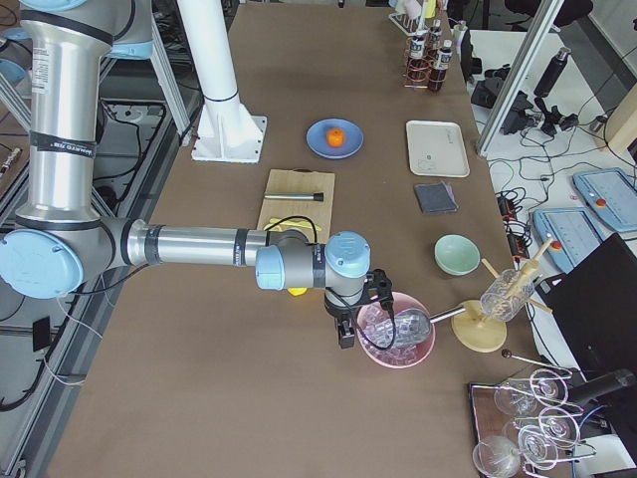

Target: Pick orange to plate

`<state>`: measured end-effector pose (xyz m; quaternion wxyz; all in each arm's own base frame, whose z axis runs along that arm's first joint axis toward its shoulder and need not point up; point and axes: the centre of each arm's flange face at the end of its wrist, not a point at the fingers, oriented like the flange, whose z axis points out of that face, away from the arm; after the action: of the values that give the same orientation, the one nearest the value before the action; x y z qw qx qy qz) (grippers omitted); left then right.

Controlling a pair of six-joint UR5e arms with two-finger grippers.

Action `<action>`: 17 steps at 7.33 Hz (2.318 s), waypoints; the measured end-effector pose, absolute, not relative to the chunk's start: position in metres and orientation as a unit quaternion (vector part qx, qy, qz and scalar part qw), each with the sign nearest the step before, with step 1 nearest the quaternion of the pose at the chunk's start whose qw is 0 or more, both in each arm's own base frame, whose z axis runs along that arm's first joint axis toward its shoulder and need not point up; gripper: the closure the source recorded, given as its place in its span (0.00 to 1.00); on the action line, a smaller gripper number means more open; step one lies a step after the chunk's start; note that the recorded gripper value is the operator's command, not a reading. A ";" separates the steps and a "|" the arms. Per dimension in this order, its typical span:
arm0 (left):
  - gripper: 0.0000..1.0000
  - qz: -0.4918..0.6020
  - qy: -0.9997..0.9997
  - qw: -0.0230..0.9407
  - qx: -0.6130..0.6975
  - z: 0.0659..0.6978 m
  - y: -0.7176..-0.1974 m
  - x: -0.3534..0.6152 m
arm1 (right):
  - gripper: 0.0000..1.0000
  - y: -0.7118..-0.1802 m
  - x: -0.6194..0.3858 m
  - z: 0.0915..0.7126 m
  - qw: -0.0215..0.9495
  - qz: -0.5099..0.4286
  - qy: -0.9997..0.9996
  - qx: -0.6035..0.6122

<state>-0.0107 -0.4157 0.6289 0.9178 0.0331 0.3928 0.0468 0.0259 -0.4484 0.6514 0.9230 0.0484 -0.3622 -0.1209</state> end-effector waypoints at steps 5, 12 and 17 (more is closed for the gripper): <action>0.02 0.045 0.392 0.918 0.044 0.631 -0.416 -0.011 | 0.00 -0.452 0.007 0.641 0.918 -0.141 -0.368 0.051; 0.02 0.044 0.392 0.918 0.047 0.630 -0.415 -0.012 | 0.00 -0.448 0.003 0.639 0.916 -0.145 -0.370 0.050; 0.02 0.042 0.391 0.918 0.043 0.635 -0.412 -0.013 | 0.00 -0.448 0.003 0.640 0.917 -0.144 -0.368 0.048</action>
<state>-0.0132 -0.4121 0.6349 0.9185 0.0434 0.3909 0.0415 0.0033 -0.4477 0.6397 0.9174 0.0484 -0.3679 -0.1437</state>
